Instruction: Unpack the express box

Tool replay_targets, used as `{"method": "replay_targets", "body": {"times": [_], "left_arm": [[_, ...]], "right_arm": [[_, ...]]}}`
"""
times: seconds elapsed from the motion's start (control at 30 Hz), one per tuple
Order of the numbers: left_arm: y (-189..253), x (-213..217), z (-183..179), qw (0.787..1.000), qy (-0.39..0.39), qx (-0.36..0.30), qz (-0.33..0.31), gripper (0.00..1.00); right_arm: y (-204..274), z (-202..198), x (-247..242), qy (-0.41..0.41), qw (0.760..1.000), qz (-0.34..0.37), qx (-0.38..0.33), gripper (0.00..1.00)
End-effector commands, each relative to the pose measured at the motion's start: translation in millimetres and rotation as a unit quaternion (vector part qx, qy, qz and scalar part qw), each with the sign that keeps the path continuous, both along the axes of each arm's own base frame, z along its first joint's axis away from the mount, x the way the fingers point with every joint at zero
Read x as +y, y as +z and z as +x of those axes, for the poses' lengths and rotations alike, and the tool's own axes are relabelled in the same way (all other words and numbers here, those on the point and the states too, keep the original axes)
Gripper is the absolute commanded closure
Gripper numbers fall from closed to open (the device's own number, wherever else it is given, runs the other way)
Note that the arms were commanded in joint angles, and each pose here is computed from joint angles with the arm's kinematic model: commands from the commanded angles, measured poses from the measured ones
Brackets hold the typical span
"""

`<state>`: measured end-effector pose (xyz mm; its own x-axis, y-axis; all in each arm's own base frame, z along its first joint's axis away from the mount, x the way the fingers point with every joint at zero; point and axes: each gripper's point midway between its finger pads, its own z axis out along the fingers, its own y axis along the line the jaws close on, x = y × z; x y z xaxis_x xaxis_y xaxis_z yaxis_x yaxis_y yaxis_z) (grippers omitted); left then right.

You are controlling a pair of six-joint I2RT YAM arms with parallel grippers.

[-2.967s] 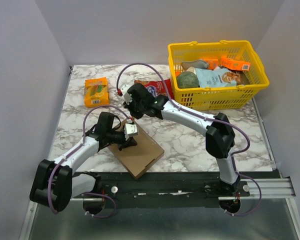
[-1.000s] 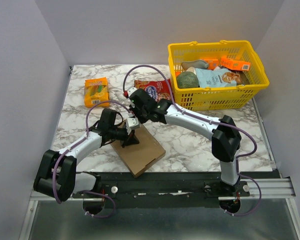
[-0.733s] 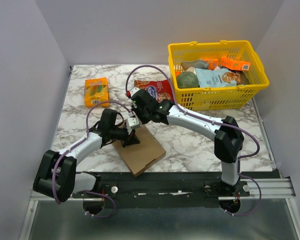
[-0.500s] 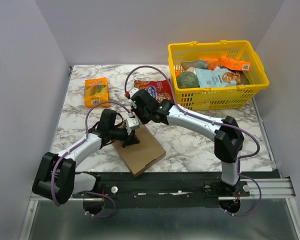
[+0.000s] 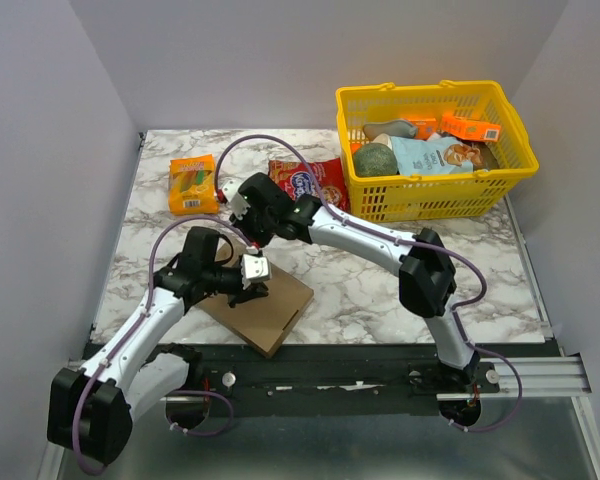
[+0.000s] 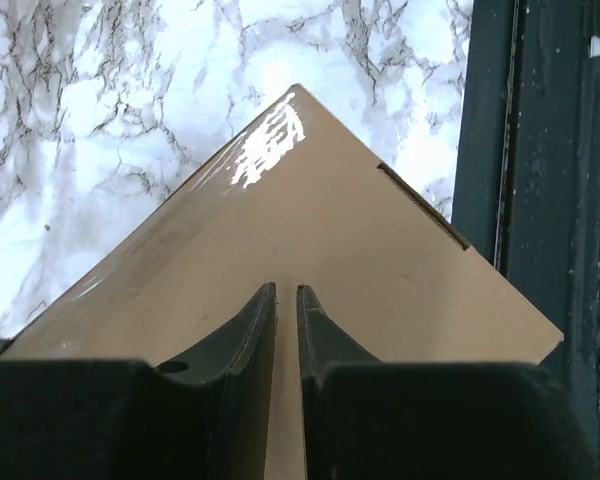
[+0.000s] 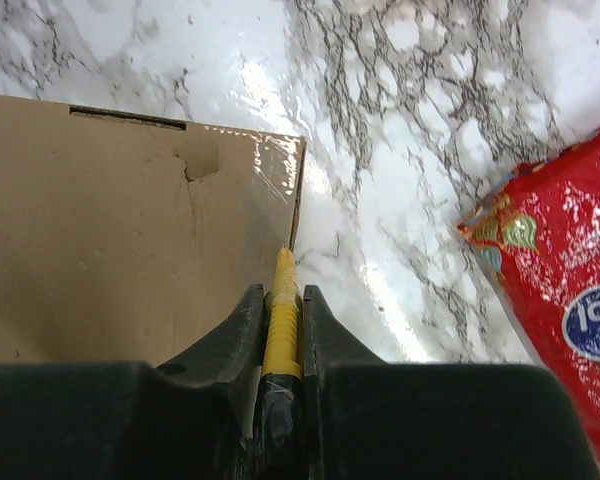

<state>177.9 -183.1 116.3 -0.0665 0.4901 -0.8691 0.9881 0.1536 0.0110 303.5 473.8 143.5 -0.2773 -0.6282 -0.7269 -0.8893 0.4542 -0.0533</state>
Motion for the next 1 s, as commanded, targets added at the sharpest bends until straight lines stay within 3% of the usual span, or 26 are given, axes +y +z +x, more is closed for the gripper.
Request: {"method": "replay_targets", "body": {"times": [0.0,0.4,0.97], "left_arm": [[-20,15,-13,0.999,-0.023,-0.017,0.042,0.77],[-64,38,12,0.995,0.020,0.078,0.067,0.99],[-84,40,36,0.986,0.096,0.111,0.075,1.00]], "right_arm": [[-7,-2,26,0.040,0.999,0.019,-0.003,1.00],[-14,-9,1,0.058,0.998,-0.015,-0.024,1.00],[-28,-24,-64,-0.046,0.995,-0.091,-0.009,1.00]]}}
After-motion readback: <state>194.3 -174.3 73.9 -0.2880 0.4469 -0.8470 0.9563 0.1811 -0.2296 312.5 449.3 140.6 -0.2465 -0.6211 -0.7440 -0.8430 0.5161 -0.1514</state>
